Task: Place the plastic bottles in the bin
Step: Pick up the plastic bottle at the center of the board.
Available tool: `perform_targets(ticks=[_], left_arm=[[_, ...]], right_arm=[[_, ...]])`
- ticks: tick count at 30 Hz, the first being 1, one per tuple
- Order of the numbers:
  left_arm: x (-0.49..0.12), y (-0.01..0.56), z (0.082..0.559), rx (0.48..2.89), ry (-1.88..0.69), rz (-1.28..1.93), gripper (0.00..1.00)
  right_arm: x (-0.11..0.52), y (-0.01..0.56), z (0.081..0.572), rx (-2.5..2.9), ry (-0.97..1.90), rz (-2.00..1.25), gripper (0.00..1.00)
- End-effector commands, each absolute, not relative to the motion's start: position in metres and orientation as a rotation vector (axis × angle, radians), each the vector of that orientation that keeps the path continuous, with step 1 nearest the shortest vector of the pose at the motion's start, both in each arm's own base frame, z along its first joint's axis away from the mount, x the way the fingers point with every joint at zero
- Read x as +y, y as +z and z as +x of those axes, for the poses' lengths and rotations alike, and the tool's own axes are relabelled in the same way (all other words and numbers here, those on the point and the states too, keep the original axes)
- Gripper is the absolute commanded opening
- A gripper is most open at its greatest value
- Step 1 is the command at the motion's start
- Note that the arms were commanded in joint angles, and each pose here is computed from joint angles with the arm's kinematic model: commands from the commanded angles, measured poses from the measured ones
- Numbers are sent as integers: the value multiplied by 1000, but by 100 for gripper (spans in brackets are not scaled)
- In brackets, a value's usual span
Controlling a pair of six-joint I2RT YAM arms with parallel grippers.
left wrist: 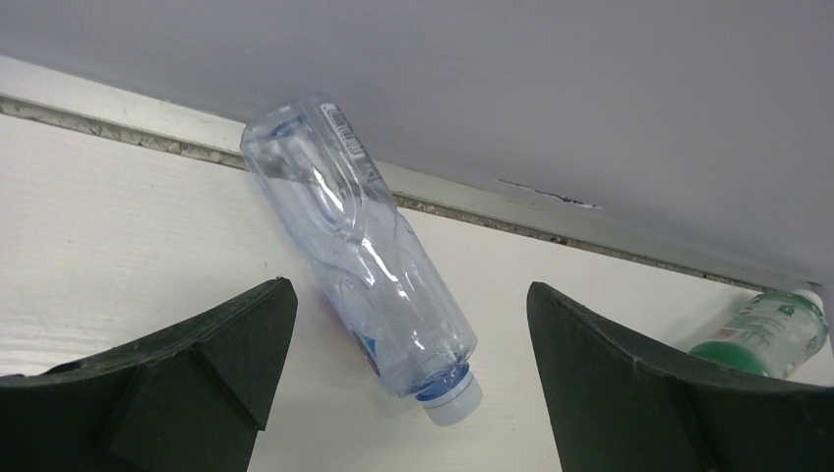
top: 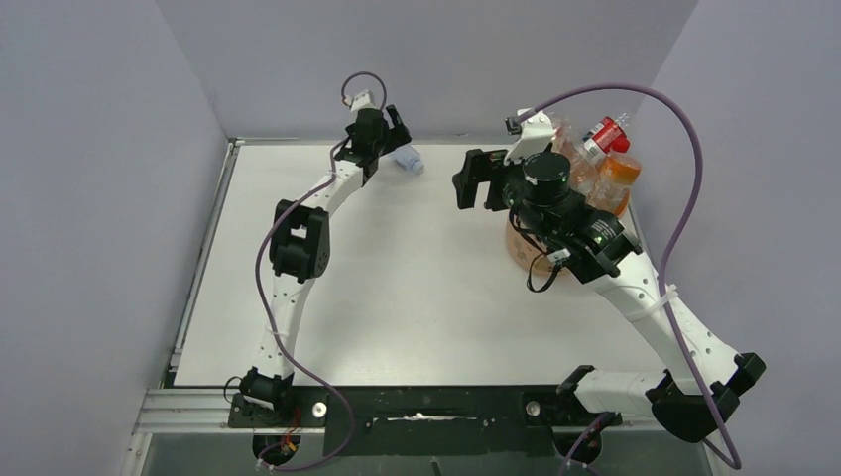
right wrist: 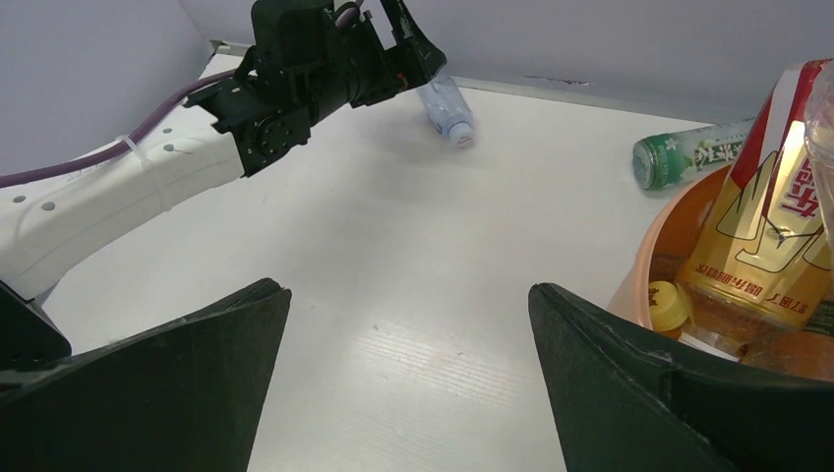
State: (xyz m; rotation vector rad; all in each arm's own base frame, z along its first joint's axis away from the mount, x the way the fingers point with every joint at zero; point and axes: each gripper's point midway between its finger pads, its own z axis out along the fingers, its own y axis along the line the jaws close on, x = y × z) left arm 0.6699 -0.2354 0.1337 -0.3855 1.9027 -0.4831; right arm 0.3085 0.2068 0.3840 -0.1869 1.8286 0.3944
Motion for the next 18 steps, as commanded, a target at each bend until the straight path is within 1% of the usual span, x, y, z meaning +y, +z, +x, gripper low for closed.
perform_targets(ticks=[1, 8, 13, 16, 18], left_arm=[[-244, 134, 679, 1873, -547, -435, 88], [-246, 92, 681, 1927, -558, -506, 88], [-246, 77, 684, 1952, -548, -522, 88], [-244, 69, 686, 1964, -544, -536, 81], [-242, 65, 686, 1968, -545, -544, 73]], right_arm=[[209, 396, 317, 1769, 443, -174, 98], [199, 388, 320, 1783, 456, -151, 98], [195, 385, 319, 1786, 461, -143, 98], [193, 383, 318, 1787, 465, -138, 98], [193, 383, 318, 1787, 468, -138, 98]])
